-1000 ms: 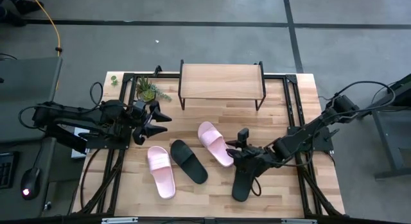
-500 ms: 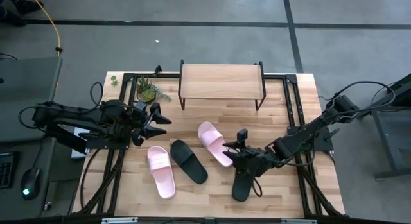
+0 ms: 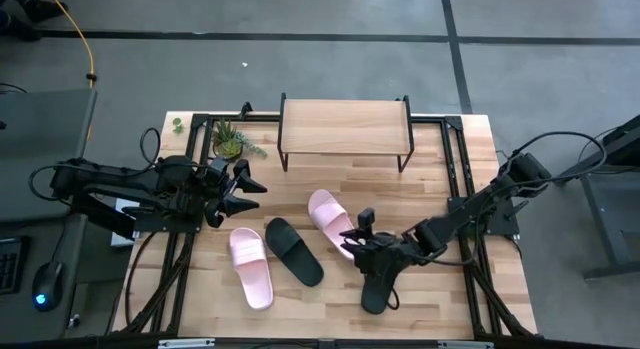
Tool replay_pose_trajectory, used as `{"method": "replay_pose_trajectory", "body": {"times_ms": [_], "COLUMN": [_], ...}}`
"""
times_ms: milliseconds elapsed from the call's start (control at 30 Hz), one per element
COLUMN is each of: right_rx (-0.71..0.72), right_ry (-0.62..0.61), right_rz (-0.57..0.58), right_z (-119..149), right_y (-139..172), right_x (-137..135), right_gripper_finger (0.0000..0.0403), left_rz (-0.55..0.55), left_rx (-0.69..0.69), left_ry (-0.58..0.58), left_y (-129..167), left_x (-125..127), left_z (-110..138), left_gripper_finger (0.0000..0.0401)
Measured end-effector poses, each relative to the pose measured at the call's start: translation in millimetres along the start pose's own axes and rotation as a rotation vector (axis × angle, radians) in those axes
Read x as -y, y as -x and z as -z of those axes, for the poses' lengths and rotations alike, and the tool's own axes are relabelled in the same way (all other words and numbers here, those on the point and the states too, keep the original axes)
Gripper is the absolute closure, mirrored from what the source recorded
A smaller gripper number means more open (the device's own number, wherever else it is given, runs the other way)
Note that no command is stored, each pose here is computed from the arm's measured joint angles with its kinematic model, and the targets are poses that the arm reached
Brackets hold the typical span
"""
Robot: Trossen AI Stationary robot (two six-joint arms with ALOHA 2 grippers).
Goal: Pick and place slides into the shelf
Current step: Put the right black slipper on the shelf
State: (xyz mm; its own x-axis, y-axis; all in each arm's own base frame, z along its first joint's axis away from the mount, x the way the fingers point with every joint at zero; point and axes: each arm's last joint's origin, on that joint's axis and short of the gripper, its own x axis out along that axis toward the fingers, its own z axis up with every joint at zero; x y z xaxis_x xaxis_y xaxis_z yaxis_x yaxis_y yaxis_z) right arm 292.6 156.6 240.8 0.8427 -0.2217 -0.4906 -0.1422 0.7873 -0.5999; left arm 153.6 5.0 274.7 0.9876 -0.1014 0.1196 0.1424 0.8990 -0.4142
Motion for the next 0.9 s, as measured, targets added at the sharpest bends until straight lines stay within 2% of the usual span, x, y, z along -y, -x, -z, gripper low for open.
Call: {"method": "replay_pose_trajectory", "body": {"times_ms": [167,367,633,900], "right_rx": [0.004,-0.079,-0.16,-0.203], "right_ry": [-0.031,-0.013,-0.135,-0.17], "right_rz": [-0.056,-0.086,-0.12,-0.146], "right_z": [0.6,8.9,4.5,7.3], "right_y": [1.0,4.7,20.2,37.4], "right_x": [-3.0,-8.7,-13.5,-29.7], "right_gripper_finger": [0.026,0.026,0.026,0.026], "left_rz": [0.0,-0.001,-0.002,-0.002], "left_rx": [-0.001,-0.001,-0.002,-0.002], "left_ry": [0.0,0.0,-0.005,-0.007], "left_y": [0.0,0.0,0.0,0.0], "left_x": [0.0,-0.1,-0.1,-0.2], "left_z": [0.1,0.1,0.2,0.2], "left_gripper_finger": [0.0176,0.0176,0.0176,0.0176]}}
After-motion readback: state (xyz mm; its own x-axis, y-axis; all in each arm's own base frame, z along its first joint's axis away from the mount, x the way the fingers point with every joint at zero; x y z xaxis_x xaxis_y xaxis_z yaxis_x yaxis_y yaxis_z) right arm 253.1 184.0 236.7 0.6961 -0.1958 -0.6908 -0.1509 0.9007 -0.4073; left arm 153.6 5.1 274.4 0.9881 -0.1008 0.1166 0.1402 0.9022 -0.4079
